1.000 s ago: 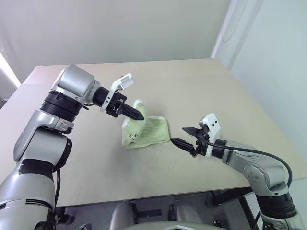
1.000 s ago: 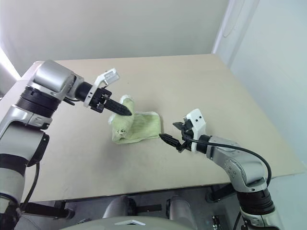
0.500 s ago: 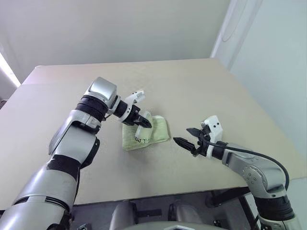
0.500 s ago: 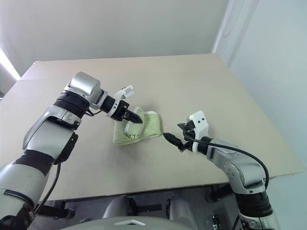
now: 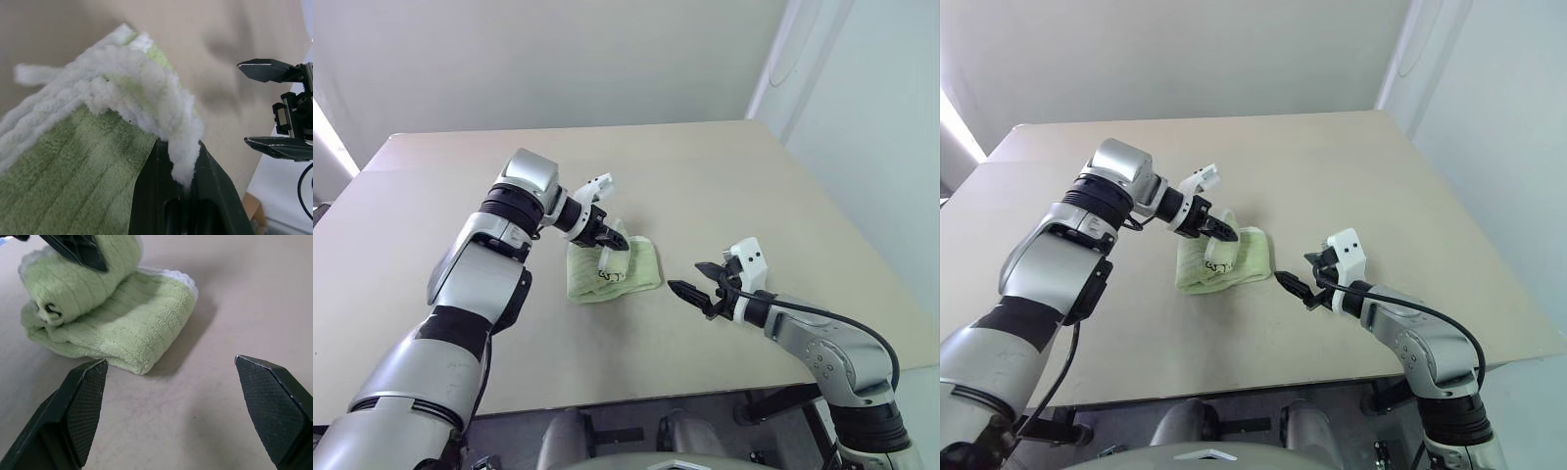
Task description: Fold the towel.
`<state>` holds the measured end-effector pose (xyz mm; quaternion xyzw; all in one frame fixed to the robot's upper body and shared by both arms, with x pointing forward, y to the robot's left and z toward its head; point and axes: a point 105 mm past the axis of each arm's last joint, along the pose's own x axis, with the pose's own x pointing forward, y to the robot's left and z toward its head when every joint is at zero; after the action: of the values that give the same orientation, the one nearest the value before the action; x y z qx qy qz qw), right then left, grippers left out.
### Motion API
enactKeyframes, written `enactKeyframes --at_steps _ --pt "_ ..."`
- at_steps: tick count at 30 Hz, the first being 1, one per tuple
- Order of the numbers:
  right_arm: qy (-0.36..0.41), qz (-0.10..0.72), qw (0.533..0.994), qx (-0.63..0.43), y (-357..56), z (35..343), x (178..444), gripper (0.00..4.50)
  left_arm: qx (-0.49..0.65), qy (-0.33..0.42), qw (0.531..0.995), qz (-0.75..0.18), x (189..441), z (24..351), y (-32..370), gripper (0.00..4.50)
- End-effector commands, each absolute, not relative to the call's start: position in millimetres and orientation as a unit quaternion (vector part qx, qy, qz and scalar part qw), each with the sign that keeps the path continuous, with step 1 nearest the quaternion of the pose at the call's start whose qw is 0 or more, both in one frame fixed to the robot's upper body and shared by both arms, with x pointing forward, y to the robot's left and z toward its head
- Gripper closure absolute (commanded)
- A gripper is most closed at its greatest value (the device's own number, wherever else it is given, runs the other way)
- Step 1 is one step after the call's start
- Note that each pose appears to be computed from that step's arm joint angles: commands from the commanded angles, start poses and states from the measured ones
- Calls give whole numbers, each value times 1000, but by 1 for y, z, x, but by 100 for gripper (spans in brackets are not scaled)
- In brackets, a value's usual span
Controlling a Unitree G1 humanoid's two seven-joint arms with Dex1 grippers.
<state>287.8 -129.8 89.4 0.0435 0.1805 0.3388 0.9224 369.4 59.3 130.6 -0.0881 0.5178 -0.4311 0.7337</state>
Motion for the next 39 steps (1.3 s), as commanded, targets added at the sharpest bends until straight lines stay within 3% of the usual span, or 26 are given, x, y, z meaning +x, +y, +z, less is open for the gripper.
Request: enactKeyframes --at_steps 1,8,11,22,34,39 --pt "162 329 930 37 -134 97 291 14 -76 475 744 -465 375 142 46 449" --pt "168 325 930 30 -135 93 288 14 -58 474 738 -477 369 129 37 449" --pt "169 324 930 29 -134 92 288 14 -59 471 738 -480 368 128 36 377" --pt "171 321 931 29 -134 89 286 14 -90 456 746 -478 373 137 37 3" --pt "130 313 940 51 -135 107 295 14 -182 330 727 -574 373 203 45 3" --pt "64 333 937 84 -125 147 301 14 -101 323 778 -529 388 184 80 3"
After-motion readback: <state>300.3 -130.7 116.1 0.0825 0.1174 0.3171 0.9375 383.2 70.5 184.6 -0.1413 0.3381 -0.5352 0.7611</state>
